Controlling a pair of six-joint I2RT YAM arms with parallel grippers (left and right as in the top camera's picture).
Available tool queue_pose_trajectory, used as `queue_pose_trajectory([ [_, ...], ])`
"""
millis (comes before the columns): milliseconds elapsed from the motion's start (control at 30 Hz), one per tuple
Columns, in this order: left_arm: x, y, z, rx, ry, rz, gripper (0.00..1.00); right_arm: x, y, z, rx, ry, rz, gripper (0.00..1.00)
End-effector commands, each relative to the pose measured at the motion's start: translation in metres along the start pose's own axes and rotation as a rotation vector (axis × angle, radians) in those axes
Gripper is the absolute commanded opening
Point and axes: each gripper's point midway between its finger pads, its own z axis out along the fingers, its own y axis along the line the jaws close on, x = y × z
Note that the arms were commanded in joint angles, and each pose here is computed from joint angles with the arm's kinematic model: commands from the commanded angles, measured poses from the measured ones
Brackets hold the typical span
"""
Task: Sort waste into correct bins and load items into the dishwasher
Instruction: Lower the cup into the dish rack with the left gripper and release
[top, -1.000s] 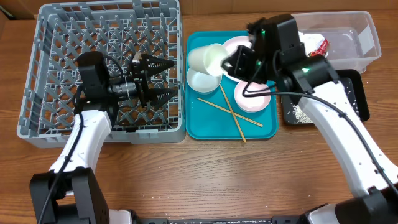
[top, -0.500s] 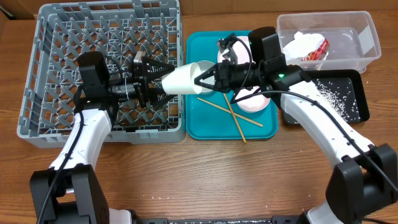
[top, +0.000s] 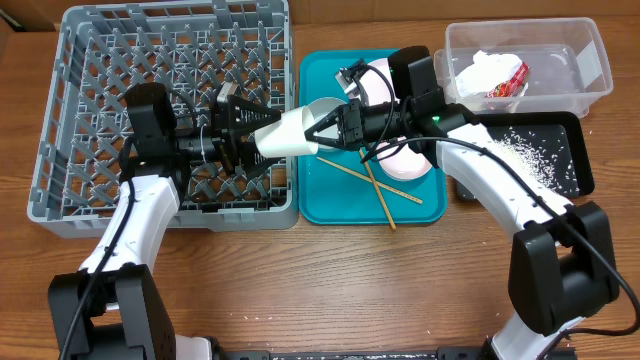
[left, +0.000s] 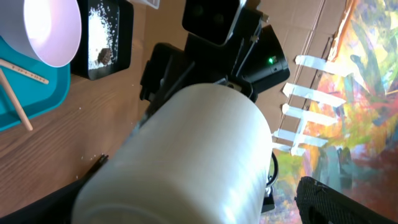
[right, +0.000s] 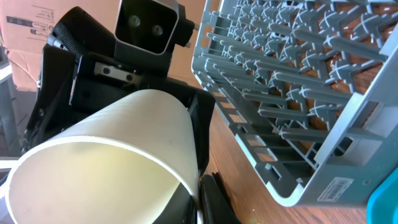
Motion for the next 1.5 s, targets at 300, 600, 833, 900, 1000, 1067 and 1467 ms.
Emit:
queue_pose_trajectory([
  [300, 0.008, -0.004, 0.008, 0.009, 0.057, 0.043, 1.0, 0.004, 0.002, 0.003, -0.03, 0.025, -0.026, 0.04],
  [600, 0.008, -0.004, 0.008, 0.009, 0.055, 0.039, 0.98, 0.015, 0.002, 0.01, -0.031, 0.061, -0.036, 0.04],
  [833, 0.008, -0.004, 0.008, 0.009, 0.055, 0.038, 0.52, 0.017, -0.006, 0.01, 0.005, 0.055, -0.025, 0.04],
  [900, 0.008, -0.004, 0.008, 0.009, 0.055, 0.039, 0.43, 0.016, -0.007, 0.009, 0.006, 0.051, -0.025, 0.04],
  [1000, 0.008, -0.004, 0.008, 0.009, 0.055, 0.039, 0.4, 0.014, -0.008, 0.006, 0.008, 0.043, -0.024, 0.28],
  [1067, 0.007, -0.004, 0.007, 0.007, 0.05, 0.043, 0.39, 0.009, -0.009, 0.002, 0.009, 0.03, -0.03, 0.5],
  [1467, -0.071, -0.049, -0.043, -0.032, -0.4, 0.482, 0.39, -0.014, -0.095, -0.087, 0.455, -0.18, 0.126, 0.92],
])
